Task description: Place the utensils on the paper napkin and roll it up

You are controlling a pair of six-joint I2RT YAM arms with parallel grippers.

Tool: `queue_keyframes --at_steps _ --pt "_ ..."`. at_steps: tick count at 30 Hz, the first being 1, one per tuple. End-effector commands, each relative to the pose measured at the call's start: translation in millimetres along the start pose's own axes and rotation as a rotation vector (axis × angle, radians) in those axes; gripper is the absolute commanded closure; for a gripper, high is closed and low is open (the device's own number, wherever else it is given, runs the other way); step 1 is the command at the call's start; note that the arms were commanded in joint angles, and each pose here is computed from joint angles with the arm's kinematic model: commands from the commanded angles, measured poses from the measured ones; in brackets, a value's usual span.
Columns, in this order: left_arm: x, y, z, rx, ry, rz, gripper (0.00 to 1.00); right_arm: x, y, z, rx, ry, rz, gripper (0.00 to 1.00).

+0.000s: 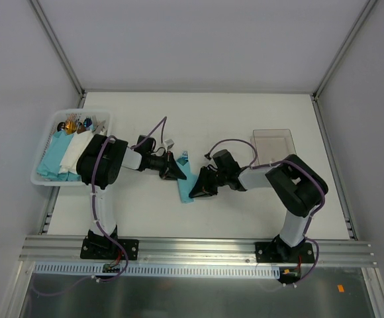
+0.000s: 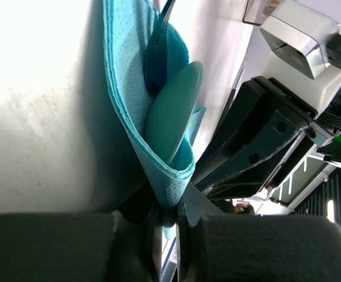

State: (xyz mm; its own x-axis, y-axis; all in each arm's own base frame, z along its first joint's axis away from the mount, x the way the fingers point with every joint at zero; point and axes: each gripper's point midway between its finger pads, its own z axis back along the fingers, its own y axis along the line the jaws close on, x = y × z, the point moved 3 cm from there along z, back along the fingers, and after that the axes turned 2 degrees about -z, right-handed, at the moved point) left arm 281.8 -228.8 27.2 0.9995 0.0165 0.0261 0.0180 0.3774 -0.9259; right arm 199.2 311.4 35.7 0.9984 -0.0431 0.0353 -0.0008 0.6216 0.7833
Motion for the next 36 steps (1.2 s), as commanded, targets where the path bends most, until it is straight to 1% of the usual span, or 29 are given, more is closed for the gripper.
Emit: queue_keyframes --at_steps 1,4,5,7,8,9,10,11,12,13,14,15,16,17,18,19,21,22,23,24,28,30,32,36 --pt "0 6 -2 0.040 0.006 -0.039 1.00 -6 -28 14 -0.148 -0.043 0.009 0.81" --pt "10 -18 9 -0.005 -0.017 -0.115 1.00 3 -7 32 -0.087 -0.097 0.063 0.77" --pt "12 -33 16 -0.031 -0.019 -0.165 1.00 7 12 45 -0.036 -0.133 0.100 0.74" --pt "18 -51 24 -0.053 -0.028 -0.233 1.00 13 28 61 0.009 -0.176 0.139 0.73" --pt "19 -67 31 -0.064 -0.042 -0.313 1.00 17 37 69 0.026 -0.204 0.162 0.72" --pt "19 -75 36 -0.063 -0.037 -0.325 1.00 19 55 86 0.066 -0.250 0.212 0.72" --pt "19 -84 41 -0.068 -0.043 -0.357 1.00 18 58 94 0.056 -0.260 0.221 0.72" --pt "18 -99 49 -0.077 -0.059 -0.427 1.00 24 69 104 0.054 -0.303 0.247 0.73" --pt "17 -107 54 -0.077 -0.064 -0.441 1.00 24 82 119 0.066 -0.342 0.285 0.73" --pt "18 -114 59 -0.071 -0.078 -0.466 1.00 20 80 126 0.028 -0.337 0.297 0.74" --pt "15 -127 68 -0.065 -0.104 -0.528 1.00 26 90 137 0.017 -0.386 0.318 0.75" --pt "18 -140 75 -0.060 -0.120 -0.557 1.00 26 98 150 0.020 -0.422 0.339 0.75" --pt "18 -149 81 -0.055 -0.139 -0.600 1.00 23 98 156 -0.003 -0.425 0.351 0.76" --pt "16 -165 91 -0.052 -0.172 -0.656 1.00 25 101 162 -0.020 -0.457 0.360 0.76" --pt "18 -179 98 -0.047 -0.195 -0.704 1.00 28 116 173 -0.005 -0.494 0.384 0.76" --pt "16 -184 102 -0.027 -0.205 -0.729 1.00 24 123 180 -0.007 -0.504 0.406 0.76" --pt "13 -208 115 -0.033 -0.247 -0.811 1.00 25 138 189 -0.012 -0.543 0.461 0.75" --pt "11 -216 119 -0.037 -0.260 -0.839 1.00 21 158 195 0.018 -0.554 0.506 0.75" --pt "7 -226 125 -0.046 -0.276 -0.882 1.00 21 165 196 0.018 -0.564 0.545 0.75" --pt "4 -234 128 -0.058 -0.281 -0.927 1.00 15 182 199 0.054 -0.568 0.588 0.74" --pt "-3 -255 140 -0.056 -0.327 -1.024 1.00 4 207 201 0.089 -0.599 0.695 0.74" --pt "-8 -265 144 -0.074 -0.332 -1.048 1.00 2 216 203 0.099 -0.616 0.714 0.74" --pt "-10 -267 145 -0.081 -0.330 -1.027 1.00 -3 225 202 0.111 -0.618 0.733 0.75" --pt "-15 -269 144 -0.113 -0.304 -0.994 1.00 -1 230 192 0.076 -0.620 0.765 0.73"
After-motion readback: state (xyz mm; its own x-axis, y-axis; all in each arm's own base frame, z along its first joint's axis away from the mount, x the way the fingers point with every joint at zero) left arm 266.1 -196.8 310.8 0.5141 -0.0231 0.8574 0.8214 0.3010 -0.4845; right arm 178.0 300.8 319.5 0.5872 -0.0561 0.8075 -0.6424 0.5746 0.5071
